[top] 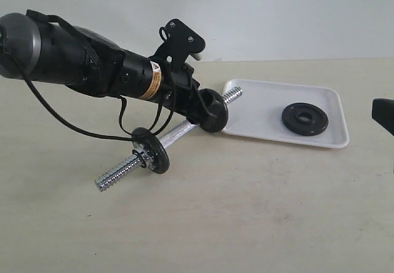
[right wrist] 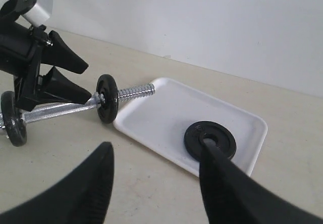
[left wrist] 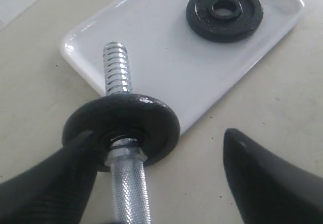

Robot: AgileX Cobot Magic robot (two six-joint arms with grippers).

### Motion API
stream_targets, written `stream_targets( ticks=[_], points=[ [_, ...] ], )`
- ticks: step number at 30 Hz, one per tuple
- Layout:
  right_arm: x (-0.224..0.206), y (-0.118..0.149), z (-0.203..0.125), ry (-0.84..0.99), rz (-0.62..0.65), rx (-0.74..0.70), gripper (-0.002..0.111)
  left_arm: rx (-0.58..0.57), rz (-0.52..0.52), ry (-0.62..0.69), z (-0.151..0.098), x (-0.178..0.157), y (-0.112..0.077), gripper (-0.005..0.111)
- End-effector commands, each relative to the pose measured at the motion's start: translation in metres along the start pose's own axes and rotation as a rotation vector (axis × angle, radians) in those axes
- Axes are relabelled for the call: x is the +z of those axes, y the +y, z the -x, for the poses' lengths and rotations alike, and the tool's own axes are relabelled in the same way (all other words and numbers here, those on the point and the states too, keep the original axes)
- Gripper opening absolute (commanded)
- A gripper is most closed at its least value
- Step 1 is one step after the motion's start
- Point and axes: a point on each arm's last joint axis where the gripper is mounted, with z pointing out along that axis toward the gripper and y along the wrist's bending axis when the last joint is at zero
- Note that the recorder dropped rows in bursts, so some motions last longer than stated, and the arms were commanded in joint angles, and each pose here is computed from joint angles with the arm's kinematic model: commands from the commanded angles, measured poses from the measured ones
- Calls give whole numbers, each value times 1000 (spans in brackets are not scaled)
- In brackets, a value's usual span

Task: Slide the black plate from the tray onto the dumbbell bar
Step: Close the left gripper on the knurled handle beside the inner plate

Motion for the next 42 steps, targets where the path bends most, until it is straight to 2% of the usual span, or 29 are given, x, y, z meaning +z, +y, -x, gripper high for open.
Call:
stream_targets(
  ticks=[1, 5, 9, 19, 23, 30, 36, 42],
  points=[
    [0, 0, 3, -11, 1, 2, 46, 33, 29, 5, 0, 3, 2, 66],
    [0, 0, 3, -11, 1, 2, 46, 75, 10, 6, -1, 4, 0, 65],
    [0, 0, 2, -7, 1, 2, 46, 104, 35, 15, -3, 5, 2, 65],
    [0, 0, 2, -7, 1, 2, 46, 90, 38, 76, -23, 23, 3, 65],
    [0, 0, 2, -7, 1, 2, 46, 88, 78, 103, -30, 28, 6, 65],
    [0, 0, 2, -7, 1, 2, 46, 105, 135, 120, -32, 29, 12, 65],
    [0, 0, 2, -7, 1, 2, 46, 101, 116, 138, -40, 36, 10, 65],
    [0, 0, 2, -7, 1, 2, 46, 103, 118, 124, -35, 43, 13, 65]
  ],
)
